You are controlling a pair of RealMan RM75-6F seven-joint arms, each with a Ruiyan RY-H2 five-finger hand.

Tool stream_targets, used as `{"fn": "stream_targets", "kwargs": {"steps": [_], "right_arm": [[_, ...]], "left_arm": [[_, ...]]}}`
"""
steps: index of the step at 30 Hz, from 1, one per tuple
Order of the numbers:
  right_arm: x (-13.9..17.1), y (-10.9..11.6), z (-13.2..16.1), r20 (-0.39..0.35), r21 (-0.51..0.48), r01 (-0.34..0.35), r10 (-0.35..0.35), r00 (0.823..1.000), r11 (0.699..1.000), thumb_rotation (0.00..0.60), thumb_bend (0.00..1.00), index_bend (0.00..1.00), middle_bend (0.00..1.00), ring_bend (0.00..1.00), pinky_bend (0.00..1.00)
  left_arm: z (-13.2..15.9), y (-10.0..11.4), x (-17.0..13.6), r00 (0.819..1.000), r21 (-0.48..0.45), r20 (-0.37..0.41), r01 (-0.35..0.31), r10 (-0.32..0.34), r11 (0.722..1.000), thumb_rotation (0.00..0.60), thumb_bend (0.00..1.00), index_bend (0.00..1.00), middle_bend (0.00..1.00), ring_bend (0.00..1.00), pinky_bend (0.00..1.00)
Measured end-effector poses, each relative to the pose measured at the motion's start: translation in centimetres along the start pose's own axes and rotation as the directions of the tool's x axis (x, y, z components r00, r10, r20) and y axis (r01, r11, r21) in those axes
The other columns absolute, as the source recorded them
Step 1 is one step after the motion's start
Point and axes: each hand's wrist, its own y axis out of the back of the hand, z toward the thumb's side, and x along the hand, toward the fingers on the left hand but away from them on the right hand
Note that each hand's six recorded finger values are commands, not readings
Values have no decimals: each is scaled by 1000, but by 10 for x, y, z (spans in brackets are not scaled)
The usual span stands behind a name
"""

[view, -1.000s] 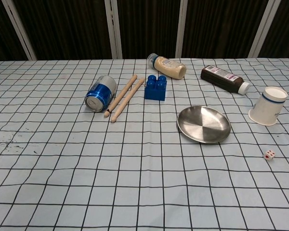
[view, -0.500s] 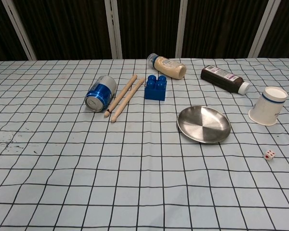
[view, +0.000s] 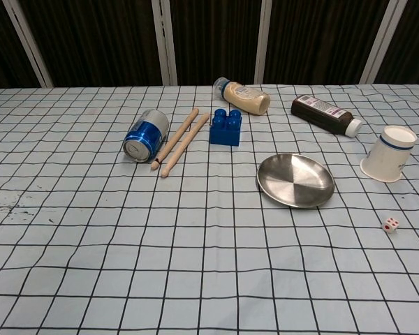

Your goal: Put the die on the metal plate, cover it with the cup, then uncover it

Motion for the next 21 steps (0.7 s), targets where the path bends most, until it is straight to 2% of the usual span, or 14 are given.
{"fn": "stream_targets", "kwargs": {"steps": [4, 8, 14, 17, 21], "right_arm": [[-8, -9, 20, -108, 29, -18, 21, 994, 999, 600, 54, 277, 130, 145, 36], [-17, -22, 33, -180, 28, -90, 94, 979, 996, 600, 93, 291, 130, 145, 36], [-37, -40, 47, -246, 60, -188, 197, 949, 980, 600, 127, 314, 130, 149, 36], [-47, -47, 56, -274, 84, -218, 233, 933, 972, 600, 136, 330, 130, 155, 36], [-56, -55, 65, -297, 94, -238, 255, 920, 967, 600, 167, 354, 130, 162, 36]], "left_arm": [[-3, 1, 0, 1000, 2, -17, -5, 5, 1000, 600, 129, 125, 0, 0, 63], [-2, 1, 2, 1000, -1, -17, -9, 9, 1000, 600, 129, 125, 0, 0, 63], [3, -4, 4, 1000, 12, -2, 3, -3, 1000, 600, 130, 125, 0, 0, 63], [2, -5, 5, 1000, 14, -9, 4, -4, 1000, 600, 130, 125, 0, 0, 63], [0, -3, 5, 1000, 14, -18, -3, 3, 1000, 600, 130, 125, 0, 0, 63]]}}
